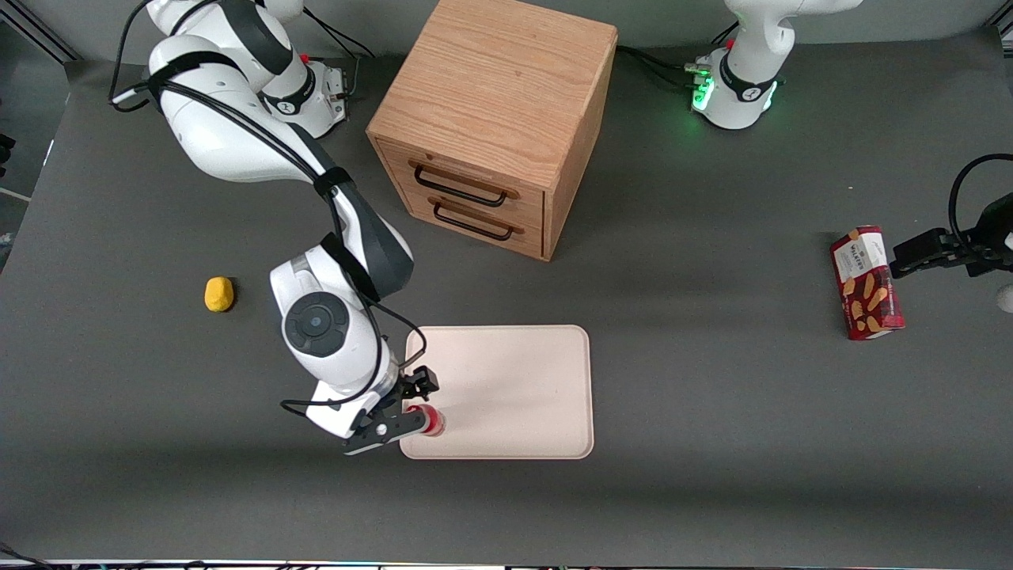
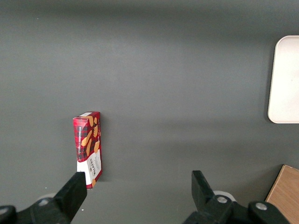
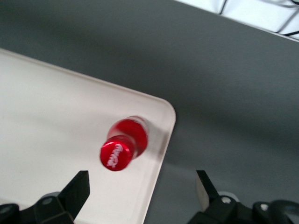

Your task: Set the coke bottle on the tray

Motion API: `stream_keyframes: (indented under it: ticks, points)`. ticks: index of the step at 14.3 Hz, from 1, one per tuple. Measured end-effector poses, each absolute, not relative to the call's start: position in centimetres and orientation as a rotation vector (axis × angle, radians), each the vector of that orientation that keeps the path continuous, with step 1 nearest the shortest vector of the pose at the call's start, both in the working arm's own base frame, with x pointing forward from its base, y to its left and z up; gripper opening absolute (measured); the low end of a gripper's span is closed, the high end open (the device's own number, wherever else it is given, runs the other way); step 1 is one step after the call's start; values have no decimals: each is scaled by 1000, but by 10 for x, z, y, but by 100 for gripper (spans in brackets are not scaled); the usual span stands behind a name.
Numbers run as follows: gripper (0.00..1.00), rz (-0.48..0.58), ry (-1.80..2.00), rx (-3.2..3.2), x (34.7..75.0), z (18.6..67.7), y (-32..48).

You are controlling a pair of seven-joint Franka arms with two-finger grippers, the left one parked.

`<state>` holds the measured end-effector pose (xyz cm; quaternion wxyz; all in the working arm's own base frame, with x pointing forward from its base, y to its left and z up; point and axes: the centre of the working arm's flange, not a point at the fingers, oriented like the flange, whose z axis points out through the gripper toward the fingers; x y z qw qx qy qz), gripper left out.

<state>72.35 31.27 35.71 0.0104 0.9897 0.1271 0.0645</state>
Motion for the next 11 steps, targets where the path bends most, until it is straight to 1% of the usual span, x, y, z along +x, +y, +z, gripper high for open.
stream_keyframes:
  ticks: [3,6,8,11]
  points:
    - [100,140,256,3141,720,414,272]
    - [100,90,23,3210,702,482,196]
    - [100,42,-121,3215,676,523,144]
    - [100,24,-244,3190,622,566,90]
